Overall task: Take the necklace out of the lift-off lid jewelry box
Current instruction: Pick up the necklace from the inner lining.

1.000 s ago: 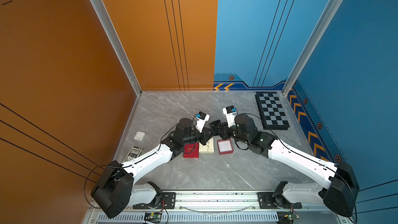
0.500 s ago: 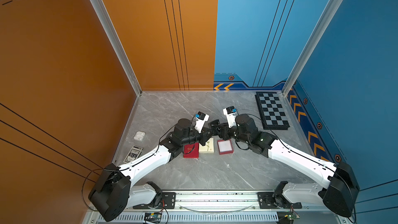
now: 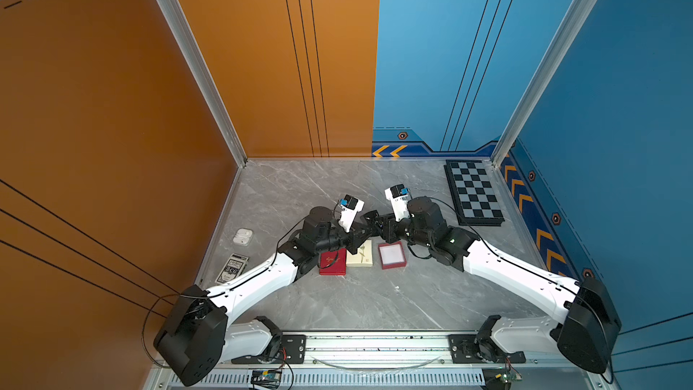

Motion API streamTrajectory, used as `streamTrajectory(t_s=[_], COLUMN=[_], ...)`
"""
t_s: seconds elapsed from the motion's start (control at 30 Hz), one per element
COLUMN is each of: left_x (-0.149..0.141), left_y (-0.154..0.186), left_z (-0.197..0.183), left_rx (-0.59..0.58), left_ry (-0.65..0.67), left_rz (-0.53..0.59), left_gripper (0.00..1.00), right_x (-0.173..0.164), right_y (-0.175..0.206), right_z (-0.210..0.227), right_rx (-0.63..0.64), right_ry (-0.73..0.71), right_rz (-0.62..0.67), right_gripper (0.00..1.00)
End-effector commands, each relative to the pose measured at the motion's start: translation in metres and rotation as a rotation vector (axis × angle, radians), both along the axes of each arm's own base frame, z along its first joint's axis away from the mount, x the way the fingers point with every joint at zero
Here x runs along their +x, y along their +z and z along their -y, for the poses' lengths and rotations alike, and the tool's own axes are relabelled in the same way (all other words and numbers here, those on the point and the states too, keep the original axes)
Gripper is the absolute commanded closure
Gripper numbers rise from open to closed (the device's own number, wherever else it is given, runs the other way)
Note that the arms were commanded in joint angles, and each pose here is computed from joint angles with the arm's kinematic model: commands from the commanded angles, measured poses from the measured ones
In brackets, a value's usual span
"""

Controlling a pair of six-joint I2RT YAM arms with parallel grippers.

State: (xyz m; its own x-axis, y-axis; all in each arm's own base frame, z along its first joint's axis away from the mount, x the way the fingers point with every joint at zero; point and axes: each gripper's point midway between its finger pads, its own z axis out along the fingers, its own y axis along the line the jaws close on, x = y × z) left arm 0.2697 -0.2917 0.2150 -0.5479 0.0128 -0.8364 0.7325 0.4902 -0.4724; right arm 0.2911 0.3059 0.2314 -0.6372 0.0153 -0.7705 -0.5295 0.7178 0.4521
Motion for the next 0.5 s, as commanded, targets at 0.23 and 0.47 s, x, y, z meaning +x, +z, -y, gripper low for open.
streamTrajectory(t_s=[0.23, 0.47], left_x=[-0.0096, -0.0102], left_y=[0.0072, 0.0080], left_z=[0.0009, 0.0000], left_rx=[-0.012, -0.013], left_ry=[-0.036, -0.035], left_rz=[0.046, 0.050], left_gripper=[1.00, 1.00], right_x=[0.0128, 0.0142], right_y=[0.0131, 0.0150], right_z=[0.0027, 0.0046], right_rx=[0.004, 0.006], right_ry=[-0.003, -0.002], right_rz=[0.019, 0.023], right_gripper=[0.82, 0.92])
